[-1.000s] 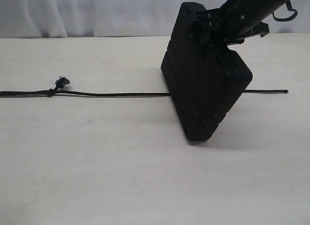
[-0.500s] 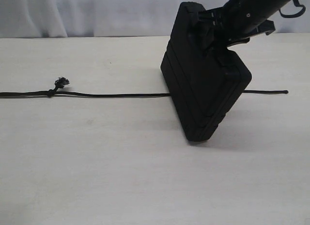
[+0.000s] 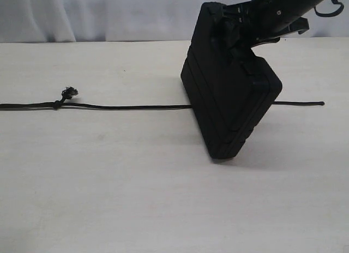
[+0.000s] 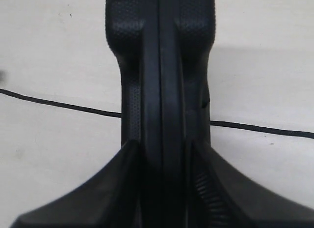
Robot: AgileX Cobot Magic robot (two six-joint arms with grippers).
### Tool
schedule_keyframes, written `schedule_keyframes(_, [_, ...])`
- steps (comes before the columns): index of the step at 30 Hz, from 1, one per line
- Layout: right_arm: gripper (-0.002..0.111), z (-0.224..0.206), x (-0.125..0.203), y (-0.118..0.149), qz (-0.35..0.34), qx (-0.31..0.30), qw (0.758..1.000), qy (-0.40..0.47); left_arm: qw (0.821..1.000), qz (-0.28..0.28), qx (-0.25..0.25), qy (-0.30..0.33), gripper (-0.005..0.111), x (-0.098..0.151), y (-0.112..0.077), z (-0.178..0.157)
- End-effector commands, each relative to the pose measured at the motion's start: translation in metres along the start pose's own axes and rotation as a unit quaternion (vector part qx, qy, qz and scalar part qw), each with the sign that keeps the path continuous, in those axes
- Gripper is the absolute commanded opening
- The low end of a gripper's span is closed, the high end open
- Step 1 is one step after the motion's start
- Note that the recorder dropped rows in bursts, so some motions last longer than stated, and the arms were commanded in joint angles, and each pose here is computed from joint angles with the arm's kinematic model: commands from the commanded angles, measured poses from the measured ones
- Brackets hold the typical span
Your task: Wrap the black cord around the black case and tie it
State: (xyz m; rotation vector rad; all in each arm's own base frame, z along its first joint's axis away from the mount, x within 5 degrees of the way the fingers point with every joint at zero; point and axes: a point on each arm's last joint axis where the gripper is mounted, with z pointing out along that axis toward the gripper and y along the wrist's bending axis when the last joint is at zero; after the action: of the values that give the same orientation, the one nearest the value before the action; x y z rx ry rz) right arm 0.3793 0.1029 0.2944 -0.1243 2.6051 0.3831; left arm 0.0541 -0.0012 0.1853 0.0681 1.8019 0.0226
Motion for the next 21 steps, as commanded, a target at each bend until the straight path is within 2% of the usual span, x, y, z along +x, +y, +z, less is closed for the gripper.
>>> schedule_keyframes(1, [0.033, -0.003, -0.002, 0.001, 0.001, -0.005, 1.000, -0.014, 1.000, 0.000, 0.001, -0.006, 0.000, 0.000, 0.000, 0.000])
schedule_keyframes(6, [0.025, -0.003, -0.001, 0.001, 0.001, -0.005, 1.000, -0.011, 1.000, 0.000, 0.001, -0.006, 0.000, 0.000, 0.000, 0.000])
schedule_keyframes(12, [0.004, -0.002, 0.001, 0.006, -0.012, -0.001, 1.000, -0.002, 1.000, 0.000, 0.001, -0.006, 0.000, 0.000, 0.000, 0.000])
schedule_keyframes(21, [0.004, 0.001, 0.004, 0.025, -0.004, -0.008, 1.000, -0.007, 1.000, 0.000, 0.001, -0.006, 0.000, 0.000, 0.000, 0.000])
